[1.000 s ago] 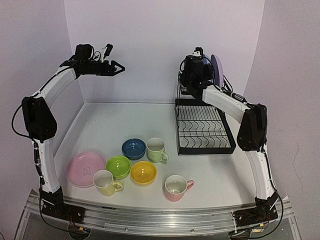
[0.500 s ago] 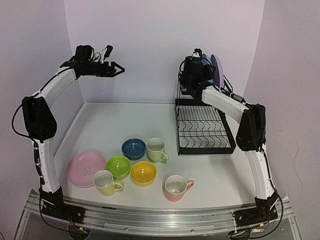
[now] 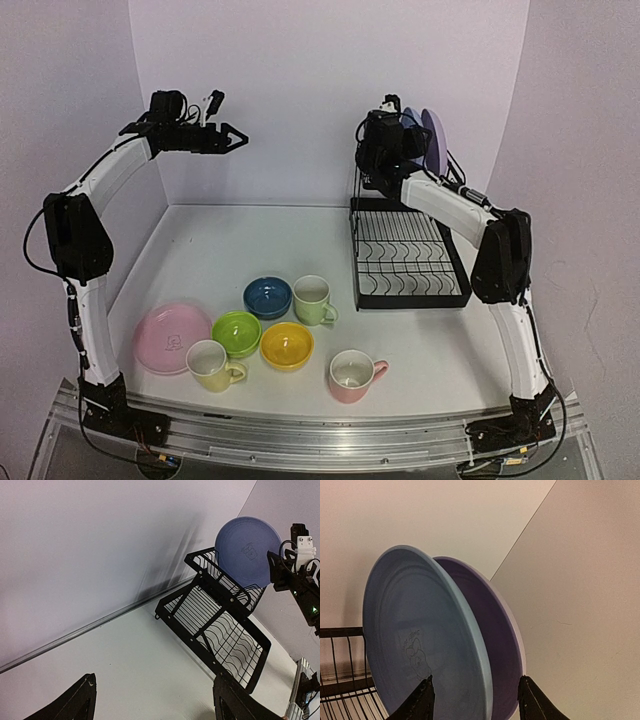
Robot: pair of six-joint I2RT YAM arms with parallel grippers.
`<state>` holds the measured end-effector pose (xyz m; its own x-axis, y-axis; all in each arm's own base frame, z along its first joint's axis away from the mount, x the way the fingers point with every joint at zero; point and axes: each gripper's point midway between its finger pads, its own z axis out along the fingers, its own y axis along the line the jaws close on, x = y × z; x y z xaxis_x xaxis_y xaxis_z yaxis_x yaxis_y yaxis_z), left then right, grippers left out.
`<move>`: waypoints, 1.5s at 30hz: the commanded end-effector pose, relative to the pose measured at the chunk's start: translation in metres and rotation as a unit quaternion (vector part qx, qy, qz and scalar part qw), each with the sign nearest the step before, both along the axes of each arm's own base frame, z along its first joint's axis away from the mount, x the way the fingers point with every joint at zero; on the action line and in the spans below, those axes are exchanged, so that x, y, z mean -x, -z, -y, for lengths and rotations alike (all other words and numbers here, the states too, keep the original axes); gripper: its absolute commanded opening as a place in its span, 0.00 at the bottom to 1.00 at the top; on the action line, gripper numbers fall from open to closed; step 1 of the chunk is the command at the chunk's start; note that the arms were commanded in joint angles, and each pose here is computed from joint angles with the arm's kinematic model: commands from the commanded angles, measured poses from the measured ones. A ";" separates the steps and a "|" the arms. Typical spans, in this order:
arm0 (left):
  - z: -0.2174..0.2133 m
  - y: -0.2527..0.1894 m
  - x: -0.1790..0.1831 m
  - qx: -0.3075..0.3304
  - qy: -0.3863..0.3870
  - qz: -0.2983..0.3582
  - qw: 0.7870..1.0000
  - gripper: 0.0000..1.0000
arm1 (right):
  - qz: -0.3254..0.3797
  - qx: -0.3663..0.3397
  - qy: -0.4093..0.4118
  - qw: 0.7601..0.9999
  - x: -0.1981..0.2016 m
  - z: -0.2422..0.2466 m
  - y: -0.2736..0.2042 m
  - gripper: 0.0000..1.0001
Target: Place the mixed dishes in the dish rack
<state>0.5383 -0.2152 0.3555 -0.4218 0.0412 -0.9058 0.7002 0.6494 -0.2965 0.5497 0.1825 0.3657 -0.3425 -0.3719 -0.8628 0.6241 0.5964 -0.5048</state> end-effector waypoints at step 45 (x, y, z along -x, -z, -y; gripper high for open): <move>-0.097 0.175 0.154 -0.307 0.255 -0.068 0.914 0.93 | -0.021 0.049 -0.329 0.943 0.123 -0.114 -0.121 0.98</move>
